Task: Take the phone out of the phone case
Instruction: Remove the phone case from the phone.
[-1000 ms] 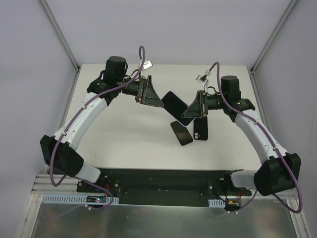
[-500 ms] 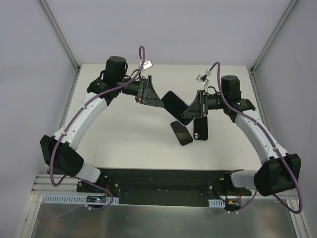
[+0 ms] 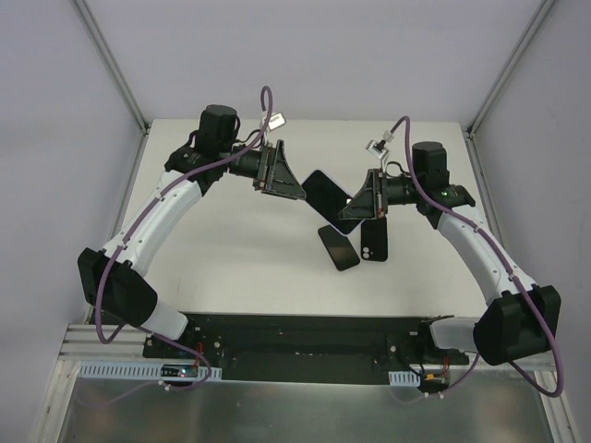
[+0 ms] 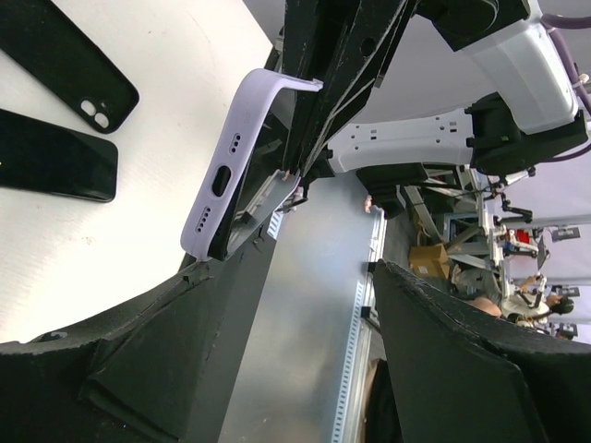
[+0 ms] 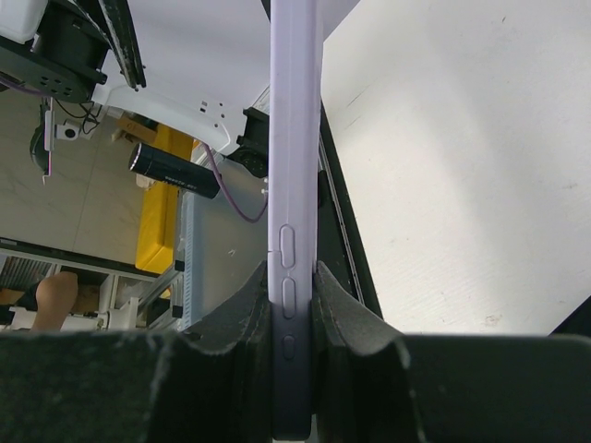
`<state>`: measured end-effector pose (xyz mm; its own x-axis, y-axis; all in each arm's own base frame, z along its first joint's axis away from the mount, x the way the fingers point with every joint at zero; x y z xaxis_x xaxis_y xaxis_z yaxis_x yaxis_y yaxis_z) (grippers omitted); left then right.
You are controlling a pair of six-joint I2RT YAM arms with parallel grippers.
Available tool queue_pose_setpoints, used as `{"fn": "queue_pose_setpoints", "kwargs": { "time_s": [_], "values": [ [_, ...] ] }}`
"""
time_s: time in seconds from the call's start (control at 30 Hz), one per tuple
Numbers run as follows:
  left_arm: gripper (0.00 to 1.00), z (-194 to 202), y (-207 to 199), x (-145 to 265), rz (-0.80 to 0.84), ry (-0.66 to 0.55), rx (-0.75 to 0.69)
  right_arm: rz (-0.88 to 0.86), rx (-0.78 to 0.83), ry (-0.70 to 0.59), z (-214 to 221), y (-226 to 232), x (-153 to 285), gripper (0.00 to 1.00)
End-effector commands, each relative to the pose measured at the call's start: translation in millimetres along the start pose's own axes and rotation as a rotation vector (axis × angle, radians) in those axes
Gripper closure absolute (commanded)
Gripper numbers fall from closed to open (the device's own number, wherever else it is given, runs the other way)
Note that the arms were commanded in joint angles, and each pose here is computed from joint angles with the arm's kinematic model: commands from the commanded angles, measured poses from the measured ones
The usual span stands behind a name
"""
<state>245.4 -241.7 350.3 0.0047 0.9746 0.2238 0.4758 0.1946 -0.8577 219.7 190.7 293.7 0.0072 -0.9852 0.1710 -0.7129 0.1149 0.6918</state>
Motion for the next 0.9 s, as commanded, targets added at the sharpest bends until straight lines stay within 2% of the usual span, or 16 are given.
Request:
{"fn": "queue_pose_setpoints", "kwargs": {
  "time_s": [0.0, 0.87],
  "values": [
    [0.28, -11, -10, 4, 0.028, -0.020, -0.065, -0.078, 0.103, -0.021, -8, 24, 6, 1.00],
    [0.28, -11, -21, 8, 0.048, -0.026, -0.089, -0.059, 0.094, -0.020, -4, 17, 5, 1.00]
  ]
}}
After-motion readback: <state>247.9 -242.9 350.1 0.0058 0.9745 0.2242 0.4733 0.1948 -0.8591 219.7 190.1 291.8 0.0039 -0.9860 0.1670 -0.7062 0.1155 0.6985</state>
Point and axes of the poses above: each gripper's point midway between its finger pads, its own x axis back along the fingers, its own y axis along the line the jaws close on, z = x × y, the point moved 5 cm from there along x, back along the fingers, and after that the axes turned 4 degrees about x, right-handed, at the moved point
